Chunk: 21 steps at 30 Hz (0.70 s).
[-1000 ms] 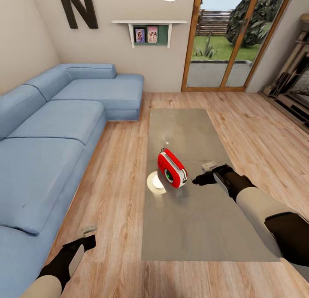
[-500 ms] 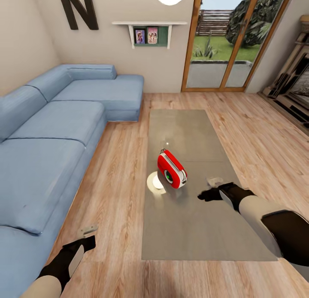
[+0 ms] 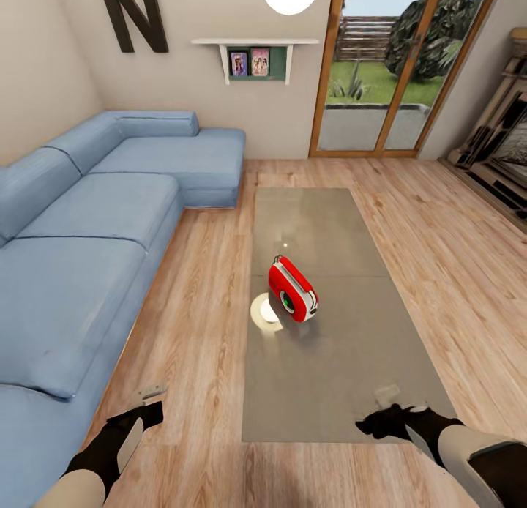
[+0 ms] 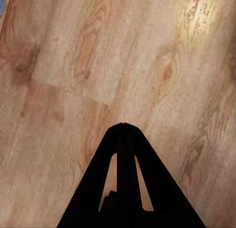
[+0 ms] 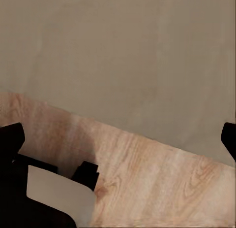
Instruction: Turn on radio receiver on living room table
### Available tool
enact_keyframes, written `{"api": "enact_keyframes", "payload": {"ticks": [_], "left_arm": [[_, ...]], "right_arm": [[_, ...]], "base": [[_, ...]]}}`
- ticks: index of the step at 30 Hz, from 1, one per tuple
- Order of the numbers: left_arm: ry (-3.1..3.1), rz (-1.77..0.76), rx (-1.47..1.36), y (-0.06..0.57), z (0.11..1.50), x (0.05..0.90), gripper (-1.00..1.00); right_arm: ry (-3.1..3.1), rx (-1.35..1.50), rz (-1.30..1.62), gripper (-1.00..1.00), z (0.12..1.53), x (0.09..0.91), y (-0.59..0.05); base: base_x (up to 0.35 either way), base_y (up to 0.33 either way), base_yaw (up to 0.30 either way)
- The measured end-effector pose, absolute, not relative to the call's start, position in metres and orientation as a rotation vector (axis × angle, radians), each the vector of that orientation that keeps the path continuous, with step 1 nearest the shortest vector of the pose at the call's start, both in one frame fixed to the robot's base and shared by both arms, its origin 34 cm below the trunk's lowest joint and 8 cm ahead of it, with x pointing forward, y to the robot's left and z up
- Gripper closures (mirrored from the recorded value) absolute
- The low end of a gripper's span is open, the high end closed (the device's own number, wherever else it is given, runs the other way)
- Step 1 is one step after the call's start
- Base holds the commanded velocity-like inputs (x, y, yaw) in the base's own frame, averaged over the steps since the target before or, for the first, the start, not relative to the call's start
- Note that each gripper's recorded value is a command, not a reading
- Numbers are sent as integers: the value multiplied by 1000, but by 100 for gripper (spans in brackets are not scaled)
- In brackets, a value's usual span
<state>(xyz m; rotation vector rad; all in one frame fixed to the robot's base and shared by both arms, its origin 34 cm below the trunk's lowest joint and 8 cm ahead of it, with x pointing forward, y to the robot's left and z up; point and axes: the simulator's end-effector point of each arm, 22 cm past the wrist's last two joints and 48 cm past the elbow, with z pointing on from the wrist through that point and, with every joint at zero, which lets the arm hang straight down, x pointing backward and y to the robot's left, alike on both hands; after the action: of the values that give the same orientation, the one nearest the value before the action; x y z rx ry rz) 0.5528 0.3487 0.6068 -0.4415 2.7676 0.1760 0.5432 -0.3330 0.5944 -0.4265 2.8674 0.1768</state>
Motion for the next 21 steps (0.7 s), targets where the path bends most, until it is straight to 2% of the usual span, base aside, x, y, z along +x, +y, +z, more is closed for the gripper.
{"api": "enact_keyframes", "payload": {"ticks": [14, 17, 21], "left_arm": [[2785, 178, -443, 348, 616, 541, 100], [2860, 220, -452, 364, 603, 503, 100], [3013, 369, -462, 413, 582, 387, 100]], "right_arm": [[3037, -440, 154, -100, 578, 387, -370], [3068, -438, 117, -100, 579, 364, -381], [3105, -435, -80, -100, 579, 330, -411]], "base": [[0, 0, 0], [0, 0, 0], [0, 0, 0]]}}
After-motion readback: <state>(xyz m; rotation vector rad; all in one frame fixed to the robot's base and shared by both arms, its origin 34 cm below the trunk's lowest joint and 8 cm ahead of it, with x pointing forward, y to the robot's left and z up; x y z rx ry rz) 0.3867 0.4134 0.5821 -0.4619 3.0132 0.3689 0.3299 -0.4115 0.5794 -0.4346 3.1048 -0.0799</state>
